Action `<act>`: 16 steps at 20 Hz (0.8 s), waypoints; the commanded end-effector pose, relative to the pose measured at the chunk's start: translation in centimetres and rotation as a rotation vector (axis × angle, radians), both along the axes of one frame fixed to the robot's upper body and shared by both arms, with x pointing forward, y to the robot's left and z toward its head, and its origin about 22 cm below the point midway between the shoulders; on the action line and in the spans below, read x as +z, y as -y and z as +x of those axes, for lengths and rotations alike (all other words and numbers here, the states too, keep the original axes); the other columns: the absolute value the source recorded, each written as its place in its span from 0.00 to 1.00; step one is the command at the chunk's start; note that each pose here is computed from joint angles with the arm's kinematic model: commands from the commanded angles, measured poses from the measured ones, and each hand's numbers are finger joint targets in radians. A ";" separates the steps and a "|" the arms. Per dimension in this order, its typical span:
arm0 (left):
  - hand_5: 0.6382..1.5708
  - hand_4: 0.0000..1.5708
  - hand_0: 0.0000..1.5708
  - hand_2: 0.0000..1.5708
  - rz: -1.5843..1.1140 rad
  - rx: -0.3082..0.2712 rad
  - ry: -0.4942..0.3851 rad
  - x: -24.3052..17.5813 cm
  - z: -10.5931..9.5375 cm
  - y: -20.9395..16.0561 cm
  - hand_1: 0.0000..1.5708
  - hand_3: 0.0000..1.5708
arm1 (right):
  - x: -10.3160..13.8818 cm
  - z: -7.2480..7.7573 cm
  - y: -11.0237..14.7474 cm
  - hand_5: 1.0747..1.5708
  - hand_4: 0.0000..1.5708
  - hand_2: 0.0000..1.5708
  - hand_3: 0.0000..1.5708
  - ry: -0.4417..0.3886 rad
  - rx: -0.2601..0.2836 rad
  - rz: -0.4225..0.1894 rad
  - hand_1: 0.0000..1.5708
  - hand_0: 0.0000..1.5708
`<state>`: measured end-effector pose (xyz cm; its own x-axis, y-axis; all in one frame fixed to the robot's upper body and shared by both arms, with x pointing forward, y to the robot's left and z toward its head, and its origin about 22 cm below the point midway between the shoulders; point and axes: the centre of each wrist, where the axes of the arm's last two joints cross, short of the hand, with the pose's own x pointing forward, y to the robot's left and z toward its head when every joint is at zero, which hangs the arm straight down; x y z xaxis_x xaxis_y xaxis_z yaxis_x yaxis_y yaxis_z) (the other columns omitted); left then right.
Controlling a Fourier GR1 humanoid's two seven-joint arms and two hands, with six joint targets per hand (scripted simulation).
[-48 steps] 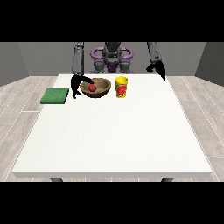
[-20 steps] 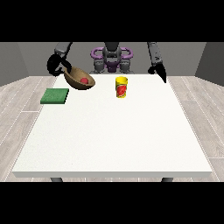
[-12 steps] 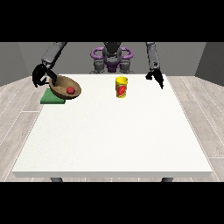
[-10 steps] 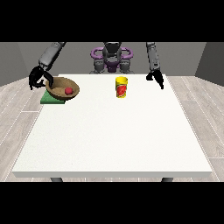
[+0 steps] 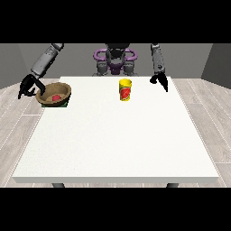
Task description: Pick the cup and pour the ball into the bowl, then pick the bowl and place it on the pad
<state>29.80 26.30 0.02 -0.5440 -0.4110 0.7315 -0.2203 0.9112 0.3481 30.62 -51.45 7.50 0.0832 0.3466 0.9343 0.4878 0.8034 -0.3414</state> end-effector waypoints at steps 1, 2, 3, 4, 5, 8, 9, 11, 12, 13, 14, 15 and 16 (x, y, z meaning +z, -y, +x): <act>0.85 0.63 0.00 0.00 0.002 -0.023 0.001 0.8 -2.0 -0.7 0.00 0.00 | -0.6 -1.0 1.3 0.95 0.57 1.00 0.00 -0.003 -0.013 0.084 1.00 1.00; 0.86 0.63 0.00 0.00 -0.016 0.011 0.010 -0.5 -2.0 -0.3 0.00 0.00 | 0.1 -0.7 1.3 0.97 0.57 1.00 0.00 0.045 0.000 0.107 1.00 1.00; 0.85 0.63 0.00 0.00 -0.006 0.010 0.027 1.6 -0.5 -0.9 0.00 0.00 | 1.3 0.6 0.8 0.97 0.52 1.00 0.00 0.058 -0.004 0.110 1.00 1.00; 0.85 0.63 0.00 0.00 -0.011 0.013 -0.027 0.4 -1.2 -1.6 0.00 0.00 | -1.5 0.9 -0.8 0.97 0.43 1.00 0.18 0.044 0.027 0.300 1.00 1.00; 0.86 0.63 0.00 0.00 -0.020 0.031 0.006 -0.3 -1.7 -0.7 0.00 0.00 | 1.6 0.7 1.0 0.99 0.26 1.00 0.41 0.133 -0.031 0.302 1.00 1.00; 0.86 0.63 0.00 0.00 -0.019 0.014 0.087 2.8 -1.1 0.8 0.00 0.00 | 1.4 0.8 0.9 0.86 0.00 0.30 0.24 -0.009 0.008 0.211 0.55 0.55; 0.85 0.63 0.00 0.00 -0.018 0.014 0.072 2.4 -1.2 0.1 0.00 0.00 | 2.7 0.0 2.2 0.82 0.00 0.15 0.00 -0.028 0.014 0.170 0.32 0.32; 0.84 0.61 0.00 0.00 -0.056 -0.021 0.063 0.8 -3.3 0.9 0.00 0.00 | 1.8 -0.7 2.4 0.76 0.00 0.02 0.00 -0.012 0.010 0.173 0.00 0.00; 0.83 0.61 0.00 0.00 -0.071 -0.049 0.035 0.8 -3.7 1.9 0.00 0.00 | 2.4 0.0 2.2 0.73 0.00 0.05 0.00 -0.016 0.008 0.188 0.00 0.00; 0.83 0.61 0.00 0.00 -0.076 -0.013 0.035 1.4 -3.9 2.3 0.00 0.00 | 3.0 0.1 2.3 0.68 0.00 0.00 0.00 -0.012 0.027 0.196 0.00 0.00; 0.83 0.61 0.00 0.00 -0.071 -0.015 -0.031 -0.4 -4.2 2.8 0.00 0.00 | 1.6 0.0 1.8 0.58 0.00 0.00 0.00 -0.073 0.002 0.214 0.00 0.00; 0.83 0.61 0.00 0.00 -0.072 0.006 0.028 -0.1 -5.3 2.3 0.00 0.00 | 5.0 -1.2 4.2 0.52 0.00 0.00 0.00 0.004 0.018 0.227 0.00 0.00; 0.83 0.61 0.00 0.00 -0.075 0.016 -0.002 -0.3 -4.3 0.3 0.00 0.00 | 5.6 -2.1 5.1 0.51 0.00 0.00 0.00 0.006 0.054 0.221 0.00 0.00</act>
